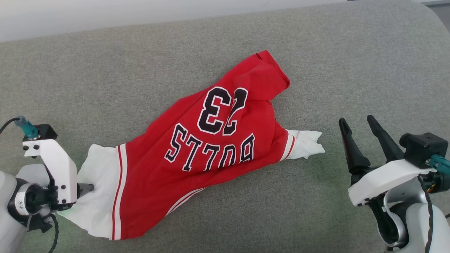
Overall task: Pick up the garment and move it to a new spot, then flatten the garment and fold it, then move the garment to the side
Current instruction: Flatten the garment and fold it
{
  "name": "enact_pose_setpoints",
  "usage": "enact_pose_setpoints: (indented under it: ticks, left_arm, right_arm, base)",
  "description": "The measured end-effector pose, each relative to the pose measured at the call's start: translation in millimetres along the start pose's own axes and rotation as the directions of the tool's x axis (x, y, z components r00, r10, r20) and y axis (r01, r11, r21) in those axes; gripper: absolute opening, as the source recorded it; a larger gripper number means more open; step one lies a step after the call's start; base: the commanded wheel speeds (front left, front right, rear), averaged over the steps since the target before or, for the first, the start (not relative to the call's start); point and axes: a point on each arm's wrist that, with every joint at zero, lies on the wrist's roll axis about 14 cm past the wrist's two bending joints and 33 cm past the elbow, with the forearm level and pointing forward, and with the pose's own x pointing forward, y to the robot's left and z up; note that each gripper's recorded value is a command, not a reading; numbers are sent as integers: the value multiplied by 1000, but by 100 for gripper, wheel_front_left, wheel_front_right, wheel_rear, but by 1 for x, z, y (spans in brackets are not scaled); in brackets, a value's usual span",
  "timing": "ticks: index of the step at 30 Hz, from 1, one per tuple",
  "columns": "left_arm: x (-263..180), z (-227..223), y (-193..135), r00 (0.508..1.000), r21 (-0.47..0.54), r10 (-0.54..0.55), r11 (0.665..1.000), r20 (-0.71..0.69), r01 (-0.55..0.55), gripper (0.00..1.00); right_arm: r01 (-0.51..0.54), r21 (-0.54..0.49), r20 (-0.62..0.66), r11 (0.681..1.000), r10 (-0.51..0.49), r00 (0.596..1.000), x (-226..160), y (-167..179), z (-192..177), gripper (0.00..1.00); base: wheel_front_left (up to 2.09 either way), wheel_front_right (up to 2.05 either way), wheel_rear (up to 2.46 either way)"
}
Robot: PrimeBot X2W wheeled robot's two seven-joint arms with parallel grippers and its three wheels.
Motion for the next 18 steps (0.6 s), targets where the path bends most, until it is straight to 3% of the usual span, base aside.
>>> enact_pose_setpoints:
  ticks: [1, 12, 18]
  left_arm:
    - [1, 0, 1, 1000, -2, -2, 1000, 1, 2, 0]
    - [0, 0, 13, 999, -61, -3, 998, 44, 5, 0]
    - [-10, -13, 46, 996, -111, 93, 990, 16, -91, 0]
  right_arm:
    - [1, -1, -4, 1000, -1, 1000, 0, -1, 0, 100]
    - [-7, -1, -19, 1000, 7, 1000, 0, 2, -2, 100]
    - [-15, -3, -25, 1000, 15, 1000, 1, 5, -2, 100]
  base:
    - [0, 0, 0]
    - [0, 0, 0]
    - [0, 0, 0]
